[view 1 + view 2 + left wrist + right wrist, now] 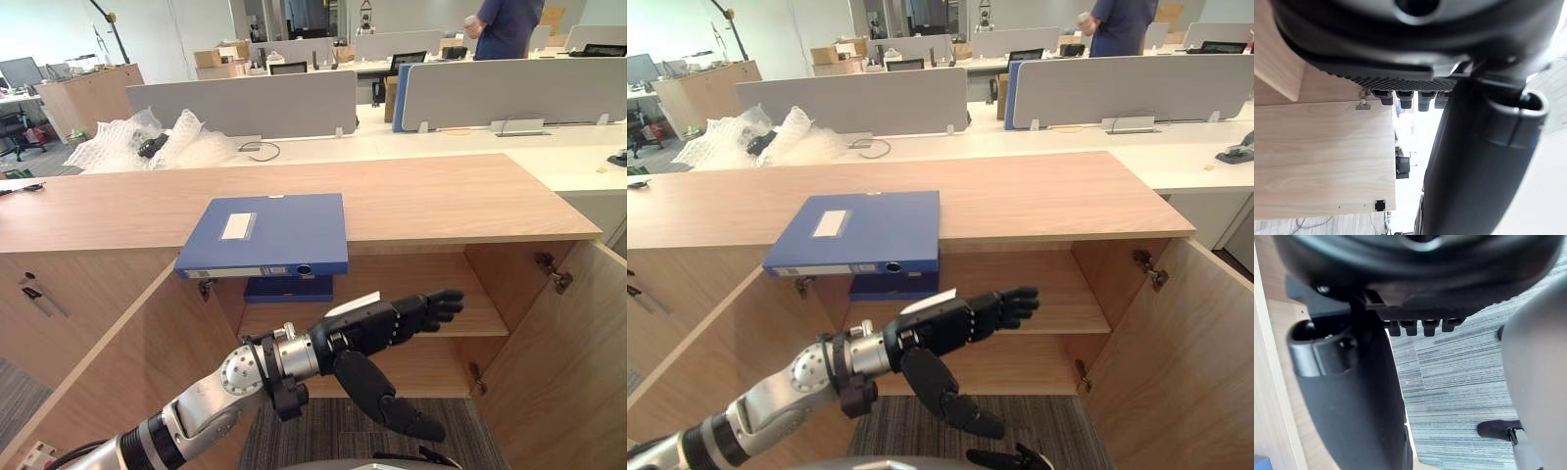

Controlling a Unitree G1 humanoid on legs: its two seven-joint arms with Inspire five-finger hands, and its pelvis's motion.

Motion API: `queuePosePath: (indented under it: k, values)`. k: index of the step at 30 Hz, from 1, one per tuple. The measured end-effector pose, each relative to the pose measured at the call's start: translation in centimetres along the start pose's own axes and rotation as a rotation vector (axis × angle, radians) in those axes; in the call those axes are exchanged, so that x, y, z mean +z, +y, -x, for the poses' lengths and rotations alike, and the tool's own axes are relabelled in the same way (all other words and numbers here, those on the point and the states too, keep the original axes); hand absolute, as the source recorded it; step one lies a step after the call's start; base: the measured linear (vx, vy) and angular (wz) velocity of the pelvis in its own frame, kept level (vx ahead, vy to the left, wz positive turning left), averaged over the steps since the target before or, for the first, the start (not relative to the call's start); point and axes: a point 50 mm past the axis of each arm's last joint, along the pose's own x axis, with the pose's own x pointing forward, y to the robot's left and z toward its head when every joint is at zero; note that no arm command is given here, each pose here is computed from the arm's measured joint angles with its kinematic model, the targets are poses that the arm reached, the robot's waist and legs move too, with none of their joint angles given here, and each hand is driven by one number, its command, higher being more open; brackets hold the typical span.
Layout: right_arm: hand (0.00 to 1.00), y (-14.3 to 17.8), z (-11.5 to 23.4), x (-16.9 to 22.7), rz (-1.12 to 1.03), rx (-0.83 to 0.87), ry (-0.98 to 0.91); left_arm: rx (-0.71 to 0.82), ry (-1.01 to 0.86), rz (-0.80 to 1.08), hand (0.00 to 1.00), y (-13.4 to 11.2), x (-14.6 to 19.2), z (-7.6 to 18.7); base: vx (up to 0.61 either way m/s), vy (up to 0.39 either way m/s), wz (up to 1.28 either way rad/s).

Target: Walk over to the cabinet, pick up the folder, carry it to the office cabinet, place the folder inside the office cabinet, then close the office cabinet door

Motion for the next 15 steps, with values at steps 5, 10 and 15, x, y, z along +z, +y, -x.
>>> queuePosePath:
  k: [5, 10, 15]
  values:
    - [1.0, -0.6, 0.1, -0.5, -0.068, -0.026, 0.007, 0.245, -0.161, -0.23, 1.0, 1.5, 3.6, 1.3, 0.0, 0.0, 0.0]
    - [1.0, -0.1, 0.2, -1.2, -0.08, -0.035, 0.022, 0.638, -0.265, -0.604, 1.0, 0.6, 5.3, 2.1, -0.01, -0.009, 0.13]
    - [1.0, 1.0, 0.2, -1.1, -0.02, -0.017, 0.014, 0.769, -0.225, -0.809, 1.0, 0.1, 5.0, 2.0, -0.01, -0.003, 0.01]
